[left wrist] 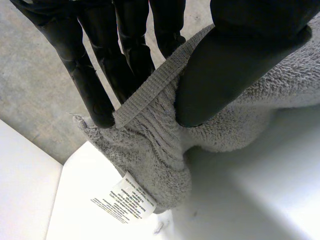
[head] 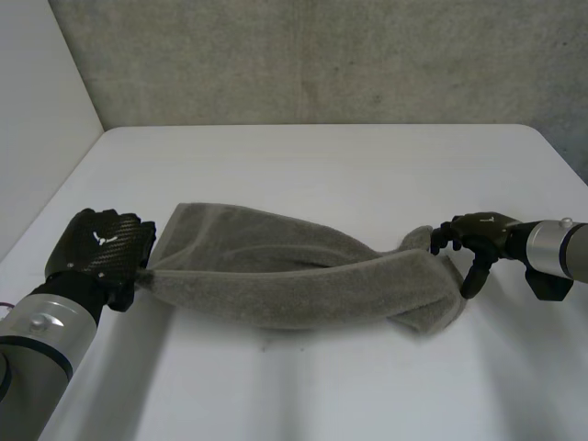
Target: Fold the towel.
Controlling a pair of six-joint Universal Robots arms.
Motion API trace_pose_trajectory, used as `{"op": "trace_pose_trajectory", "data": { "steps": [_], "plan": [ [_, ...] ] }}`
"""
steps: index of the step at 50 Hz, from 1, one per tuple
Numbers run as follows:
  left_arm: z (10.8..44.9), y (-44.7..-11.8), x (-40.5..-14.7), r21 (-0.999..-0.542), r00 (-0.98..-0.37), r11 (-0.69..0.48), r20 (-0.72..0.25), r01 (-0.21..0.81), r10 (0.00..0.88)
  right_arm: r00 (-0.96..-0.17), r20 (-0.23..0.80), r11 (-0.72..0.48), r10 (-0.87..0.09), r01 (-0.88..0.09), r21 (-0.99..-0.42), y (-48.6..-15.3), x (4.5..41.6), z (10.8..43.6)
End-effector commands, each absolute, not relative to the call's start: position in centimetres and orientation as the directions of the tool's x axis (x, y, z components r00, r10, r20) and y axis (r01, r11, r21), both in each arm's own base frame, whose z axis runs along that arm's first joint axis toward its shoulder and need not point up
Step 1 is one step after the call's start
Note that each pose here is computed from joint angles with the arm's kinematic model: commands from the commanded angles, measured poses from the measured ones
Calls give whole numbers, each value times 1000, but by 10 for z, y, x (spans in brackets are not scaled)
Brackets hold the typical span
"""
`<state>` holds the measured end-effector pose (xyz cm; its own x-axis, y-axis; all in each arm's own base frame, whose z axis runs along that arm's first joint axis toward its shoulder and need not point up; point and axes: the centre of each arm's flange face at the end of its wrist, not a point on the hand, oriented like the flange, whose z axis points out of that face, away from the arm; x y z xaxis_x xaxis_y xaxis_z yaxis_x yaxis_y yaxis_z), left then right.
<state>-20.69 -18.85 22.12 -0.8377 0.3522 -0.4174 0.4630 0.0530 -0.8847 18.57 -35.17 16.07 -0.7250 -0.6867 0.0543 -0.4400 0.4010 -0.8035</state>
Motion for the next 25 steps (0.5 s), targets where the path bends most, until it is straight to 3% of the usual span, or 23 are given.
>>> {"op": "trace_pose_trajectory", "data": {
  "steps": [1,17,25],
  "plan": [
    [221,-189,-207,-885,-838,53,-417,463,351,-719,63,383,-692,-440,-812,-354,191,154],
    [220,-192,-208,-886,-840,49,-418,461,347,-710,51,393,-703,-446,-804,-353,198,140],
    [219,-204,-212,-891,-843,18,-424,455,332,-709,91,338,-699,-440,-832,-363,200,156]
  ]
}}
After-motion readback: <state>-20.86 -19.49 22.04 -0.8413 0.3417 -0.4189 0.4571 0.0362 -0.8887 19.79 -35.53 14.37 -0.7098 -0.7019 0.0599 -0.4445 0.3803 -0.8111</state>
